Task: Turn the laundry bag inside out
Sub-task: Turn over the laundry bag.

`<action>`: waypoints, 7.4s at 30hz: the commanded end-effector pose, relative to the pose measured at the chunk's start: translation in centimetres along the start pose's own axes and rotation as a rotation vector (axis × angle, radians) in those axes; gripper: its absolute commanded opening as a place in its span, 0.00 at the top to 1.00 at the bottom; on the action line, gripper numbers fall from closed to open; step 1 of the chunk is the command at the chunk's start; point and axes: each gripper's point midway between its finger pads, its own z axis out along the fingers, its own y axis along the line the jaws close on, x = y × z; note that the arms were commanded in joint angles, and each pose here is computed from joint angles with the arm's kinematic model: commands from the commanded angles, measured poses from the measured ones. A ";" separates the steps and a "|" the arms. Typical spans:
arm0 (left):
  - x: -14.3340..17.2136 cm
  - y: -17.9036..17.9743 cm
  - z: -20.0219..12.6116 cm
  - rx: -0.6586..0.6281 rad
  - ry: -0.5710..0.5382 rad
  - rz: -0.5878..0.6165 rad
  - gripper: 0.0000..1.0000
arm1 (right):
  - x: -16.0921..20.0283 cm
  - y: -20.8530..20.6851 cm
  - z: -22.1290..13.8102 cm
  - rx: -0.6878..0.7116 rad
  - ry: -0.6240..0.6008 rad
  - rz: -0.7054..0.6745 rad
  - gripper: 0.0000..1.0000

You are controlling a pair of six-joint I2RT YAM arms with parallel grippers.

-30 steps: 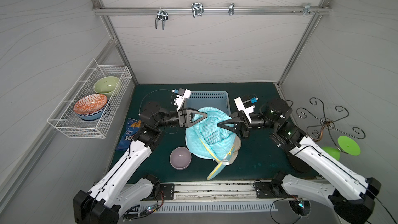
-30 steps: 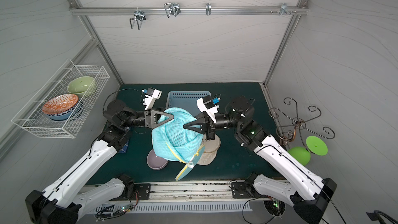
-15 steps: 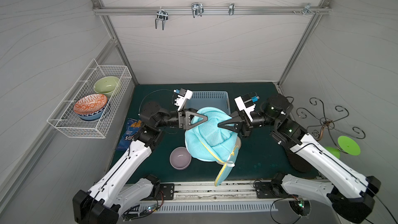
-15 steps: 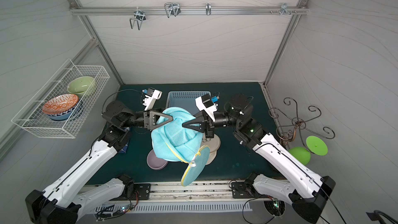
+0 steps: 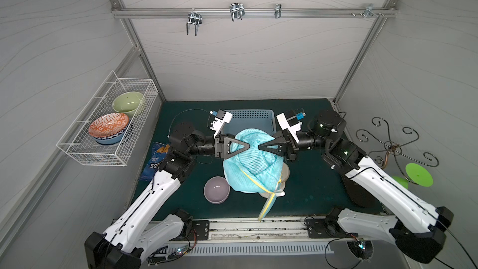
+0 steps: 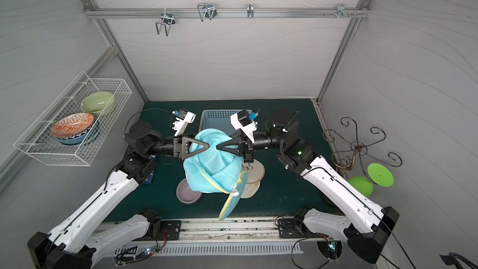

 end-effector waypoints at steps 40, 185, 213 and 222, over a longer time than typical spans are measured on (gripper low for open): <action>-2.1 3.7 1.8 0.035 0.029 -0.184 1.00 | -0.8 9.4 -3.3 -0.616 0.013 -0.142 1.00; -1.6 -13.4 -7.1 0.735 -0.157 0.160 1.00 | 1.2 -0.8 1.6 -0.232 -0.027 0.139 1.00; 2.9 -6.8 -4.1 0.392 0.003 0.157 1.00 | 0.1 6.6 -4.7 -0.230 -0.006 -0.206 0.51; 3.1 -6.8 -3.8 0.411 0.024 0.148 1.00 | 1.7 7.0 -2.9 -0.196 0.069 -0.275 0.55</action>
